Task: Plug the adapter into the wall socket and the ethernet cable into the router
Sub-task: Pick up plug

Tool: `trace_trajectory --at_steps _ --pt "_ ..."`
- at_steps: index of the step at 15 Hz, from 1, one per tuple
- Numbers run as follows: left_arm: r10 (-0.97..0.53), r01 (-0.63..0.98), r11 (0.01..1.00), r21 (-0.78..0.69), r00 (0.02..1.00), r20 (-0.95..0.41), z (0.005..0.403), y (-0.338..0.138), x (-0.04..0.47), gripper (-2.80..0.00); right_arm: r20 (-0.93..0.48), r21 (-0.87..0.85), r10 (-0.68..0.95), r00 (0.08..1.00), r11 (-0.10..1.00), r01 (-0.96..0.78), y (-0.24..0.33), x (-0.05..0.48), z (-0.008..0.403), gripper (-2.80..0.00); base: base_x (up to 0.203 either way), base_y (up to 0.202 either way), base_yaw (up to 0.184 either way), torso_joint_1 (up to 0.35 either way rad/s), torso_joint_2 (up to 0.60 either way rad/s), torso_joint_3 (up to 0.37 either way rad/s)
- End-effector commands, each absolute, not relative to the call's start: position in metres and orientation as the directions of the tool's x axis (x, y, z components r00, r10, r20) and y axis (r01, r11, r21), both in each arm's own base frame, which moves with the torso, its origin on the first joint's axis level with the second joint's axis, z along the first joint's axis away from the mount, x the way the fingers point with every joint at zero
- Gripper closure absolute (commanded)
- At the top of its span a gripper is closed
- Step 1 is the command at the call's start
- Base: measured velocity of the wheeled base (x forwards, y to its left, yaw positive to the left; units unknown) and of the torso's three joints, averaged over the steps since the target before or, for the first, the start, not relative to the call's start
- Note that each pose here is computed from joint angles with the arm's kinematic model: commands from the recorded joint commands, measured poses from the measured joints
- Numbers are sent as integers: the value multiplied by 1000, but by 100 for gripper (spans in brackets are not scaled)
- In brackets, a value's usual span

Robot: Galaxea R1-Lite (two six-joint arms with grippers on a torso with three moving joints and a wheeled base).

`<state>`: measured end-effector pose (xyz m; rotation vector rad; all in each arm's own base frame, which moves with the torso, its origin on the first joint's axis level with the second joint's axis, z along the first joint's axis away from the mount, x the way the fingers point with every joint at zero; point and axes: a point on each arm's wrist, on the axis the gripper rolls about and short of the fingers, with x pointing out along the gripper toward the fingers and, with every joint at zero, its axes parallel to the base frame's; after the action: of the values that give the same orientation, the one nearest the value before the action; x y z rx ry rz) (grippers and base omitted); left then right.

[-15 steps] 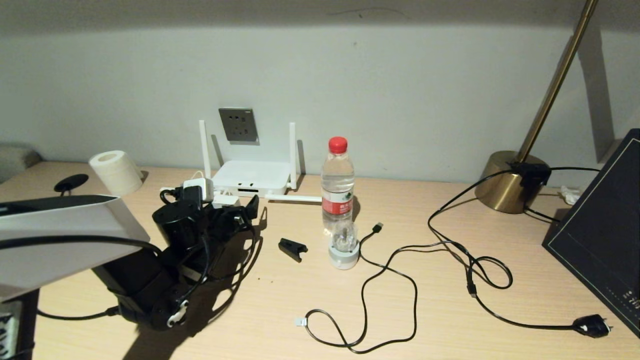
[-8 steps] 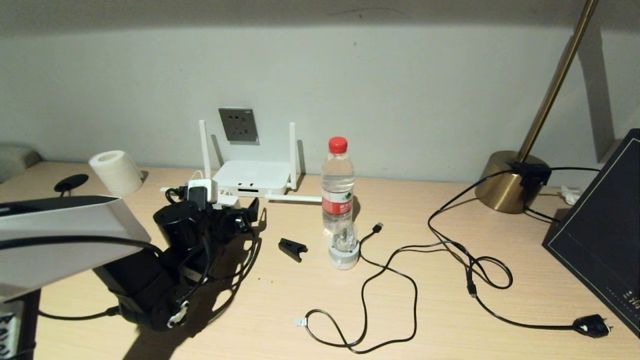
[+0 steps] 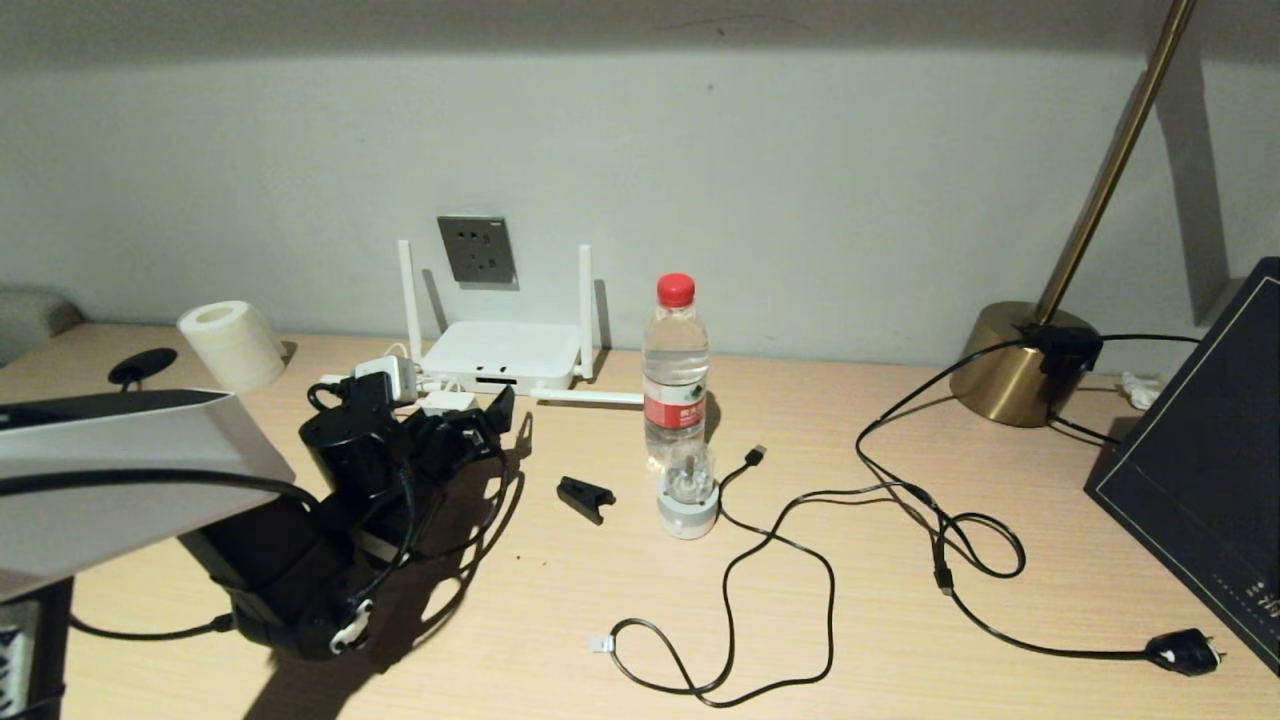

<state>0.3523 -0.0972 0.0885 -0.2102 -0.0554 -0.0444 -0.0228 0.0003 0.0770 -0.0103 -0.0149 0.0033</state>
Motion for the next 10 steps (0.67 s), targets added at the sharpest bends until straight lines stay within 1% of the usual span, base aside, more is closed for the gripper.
trace_trajectory --at_steps 1,3,6,10 --pt "-45 60 969 -241 997 64 89 -96 352 -280 10 -11 4 1000 1000 -4 0 -22 76 0 0 0 0 0 0 0" --pt "-51 65 963 -260 997 62 88 -98 351 -280 11 -11 4 1000 1000 -4 0 -22 76 0 0 0 0 0 0 0" --pt "-110 122 955 -272 992 62 90 -101 347 -280 9 -11 4 1000 1000 -4 0 -22 76 0 0 0 0 0 0 0" --pt "-143 156 948 -278 987 67 92 -111 343 -280 9 -11 3 1000 1000 -3 0 -22 76 0 0 0 0 0 0 0"
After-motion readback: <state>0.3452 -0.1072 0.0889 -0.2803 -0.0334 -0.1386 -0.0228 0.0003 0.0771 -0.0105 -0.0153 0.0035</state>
